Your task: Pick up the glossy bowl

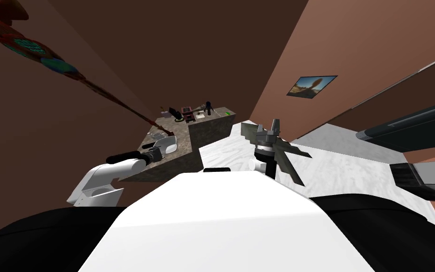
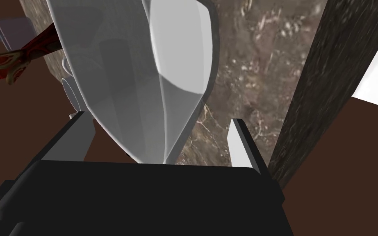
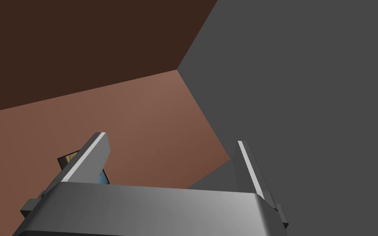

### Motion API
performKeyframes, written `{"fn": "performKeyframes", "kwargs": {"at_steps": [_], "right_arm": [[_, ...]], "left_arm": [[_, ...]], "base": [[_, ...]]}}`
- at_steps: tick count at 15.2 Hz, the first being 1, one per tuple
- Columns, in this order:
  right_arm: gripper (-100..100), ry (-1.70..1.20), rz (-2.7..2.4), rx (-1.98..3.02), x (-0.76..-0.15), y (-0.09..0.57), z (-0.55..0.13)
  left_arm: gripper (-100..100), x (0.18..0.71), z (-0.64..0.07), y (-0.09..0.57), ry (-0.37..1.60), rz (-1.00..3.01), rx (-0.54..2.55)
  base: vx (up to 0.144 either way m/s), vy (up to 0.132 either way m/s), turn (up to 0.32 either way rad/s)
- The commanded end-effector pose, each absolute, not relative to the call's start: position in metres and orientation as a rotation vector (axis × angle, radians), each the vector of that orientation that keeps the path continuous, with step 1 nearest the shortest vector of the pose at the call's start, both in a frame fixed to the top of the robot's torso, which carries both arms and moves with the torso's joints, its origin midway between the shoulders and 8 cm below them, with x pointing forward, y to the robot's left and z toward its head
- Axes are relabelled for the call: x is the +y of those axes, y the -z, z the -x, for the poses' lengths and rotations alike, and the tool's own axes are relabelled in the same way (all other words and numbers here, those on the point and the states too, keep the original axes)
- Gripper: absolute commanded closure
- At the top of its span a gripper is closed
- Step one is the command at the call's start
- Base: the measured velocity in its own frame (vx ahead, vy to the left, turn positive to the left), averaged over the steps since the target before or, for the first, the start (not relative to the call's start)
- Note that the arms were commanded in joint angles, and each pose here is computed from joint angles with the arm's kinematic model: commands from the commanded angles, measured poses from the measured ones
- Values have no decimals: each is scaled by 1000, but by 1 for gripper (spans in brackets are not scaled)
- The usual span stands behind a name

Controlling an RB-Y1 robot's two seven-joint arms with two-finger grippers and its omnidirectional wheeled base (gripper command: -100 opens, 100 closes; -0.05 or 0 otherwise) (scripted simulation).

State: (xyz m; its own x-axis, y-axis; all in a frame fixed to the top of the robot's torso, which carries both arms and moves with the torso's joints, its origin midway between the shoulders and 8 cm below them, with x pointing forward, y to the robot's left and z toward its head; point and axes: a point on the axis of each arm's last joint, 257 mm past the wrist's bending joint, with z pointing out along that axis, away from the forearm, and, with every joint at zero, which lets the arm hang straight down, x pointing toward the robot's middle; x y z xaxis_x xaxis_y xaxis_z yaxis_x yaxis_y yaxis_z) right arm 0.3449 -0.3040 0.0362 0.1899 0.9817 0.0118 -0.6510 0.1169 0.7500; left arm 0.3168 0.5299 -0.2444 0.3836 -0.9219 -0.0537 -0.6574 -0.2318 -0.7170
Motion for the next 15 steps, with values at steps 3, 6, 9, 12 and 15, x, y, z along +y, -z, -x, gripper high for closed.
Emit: {"fn": "performKeyframes", "kwargs": {"at_steps": [3, 6, 9, 12, 15], "right_arm": [[0, -1296, -714, 574, -304, -36, -345], [0, -1296, -714, 574, -304, -36, -345], [0, -1296, -714, 574, -304, -36, -345], [0, -1296, -714, 574, -304, -36, -345], [0, -1296, -714, 574, -304, -36, -345]], "left_arm": [[-100, 534, -304, 250, 459, 2046, 1365], [-100, 537, -295, 252, 427, 2090, 1369], [-100, 540, -286, 254, 396, 2131, 1372], [-100, 544, -275, 253, 357, 2189, 1371], [-100, 545, -264, 256, 315, 2234, 1379]], "base": [[32, -10, -34], [32, -5, -31], [30, -4, -32], [35, -3, -41], [45, -3, -35]]}}
